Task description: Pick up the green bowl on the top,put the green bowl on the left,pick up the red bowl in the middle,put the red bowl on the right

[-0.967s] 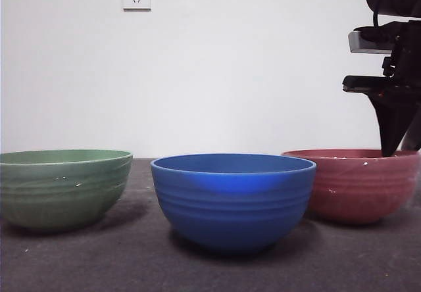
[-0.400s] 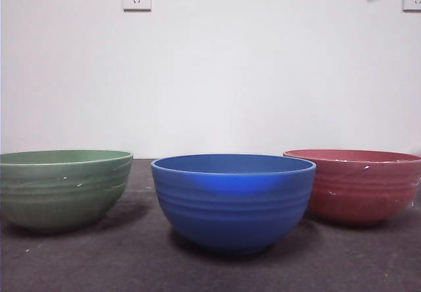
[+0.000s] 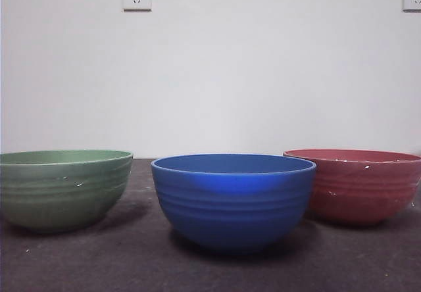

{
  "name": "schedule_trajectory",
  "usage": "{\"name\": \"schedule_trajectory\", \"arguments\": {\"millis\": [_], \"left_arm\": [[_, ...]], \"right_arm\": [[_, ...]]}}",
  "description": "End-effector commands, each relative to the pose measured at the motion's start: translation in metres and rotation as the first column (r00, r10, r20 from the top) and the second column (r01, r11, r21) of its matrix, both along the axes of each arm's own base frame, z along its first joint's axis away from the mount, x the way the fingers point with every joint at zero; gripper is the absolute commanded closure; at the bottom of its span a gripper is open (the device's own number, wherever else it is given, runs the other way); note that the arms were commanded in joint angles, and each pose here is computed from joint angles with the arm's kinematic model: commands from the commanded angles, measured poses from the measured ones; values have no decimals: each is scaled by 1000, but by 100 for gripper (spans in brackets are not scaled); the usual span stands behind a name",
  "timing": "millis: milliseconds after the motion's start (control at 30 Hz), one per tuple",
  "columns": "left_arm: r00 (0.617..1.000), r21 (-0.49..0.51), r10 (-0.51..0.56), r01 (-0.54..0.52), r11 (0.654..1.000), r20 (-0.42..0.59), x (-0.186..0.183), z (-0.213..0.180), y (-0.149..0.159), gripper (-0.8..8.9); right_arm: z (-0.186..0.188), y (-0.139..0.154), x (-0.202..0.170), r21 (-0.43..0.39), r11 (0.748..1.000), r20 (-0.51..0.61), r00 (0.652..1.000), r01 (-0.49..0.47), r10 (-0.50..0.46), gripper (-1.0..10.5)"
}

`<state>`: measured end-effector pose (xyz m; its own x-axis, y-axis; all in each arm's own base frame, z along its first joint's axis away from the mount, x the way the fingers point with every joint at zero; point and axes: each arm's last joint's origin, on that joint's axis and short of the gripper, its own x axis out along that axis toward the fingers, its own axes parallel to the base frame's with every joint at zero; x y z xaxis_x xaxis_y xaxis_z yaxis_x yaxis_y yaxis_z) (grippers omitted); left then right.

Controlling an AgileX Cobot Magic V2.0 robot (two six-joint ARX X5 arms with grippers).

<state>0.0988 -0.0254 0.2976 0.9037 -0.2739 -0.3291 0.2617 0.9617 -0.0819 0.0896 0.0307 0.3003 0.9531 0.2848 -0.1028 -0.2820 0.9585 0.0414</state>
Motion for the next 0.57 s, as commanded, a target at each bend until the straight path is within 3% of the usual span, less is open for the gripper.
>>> {"name": "schedule_trajectory", "arguments": {"millis": [33, 567], "left_arm": [[1000, -4, 5, -5, 1000, -23, 1, -8, 0, 818], [999, -2, -1, 1, 1000, -42, 1, -9, -1, 817]], "right_arm": [[-3, 0, 1, 104, 994, -38, 999, 25, -21, 945], [-4, -1, 2, 117, 988, -49, 995, 96, -90, 945]]}}
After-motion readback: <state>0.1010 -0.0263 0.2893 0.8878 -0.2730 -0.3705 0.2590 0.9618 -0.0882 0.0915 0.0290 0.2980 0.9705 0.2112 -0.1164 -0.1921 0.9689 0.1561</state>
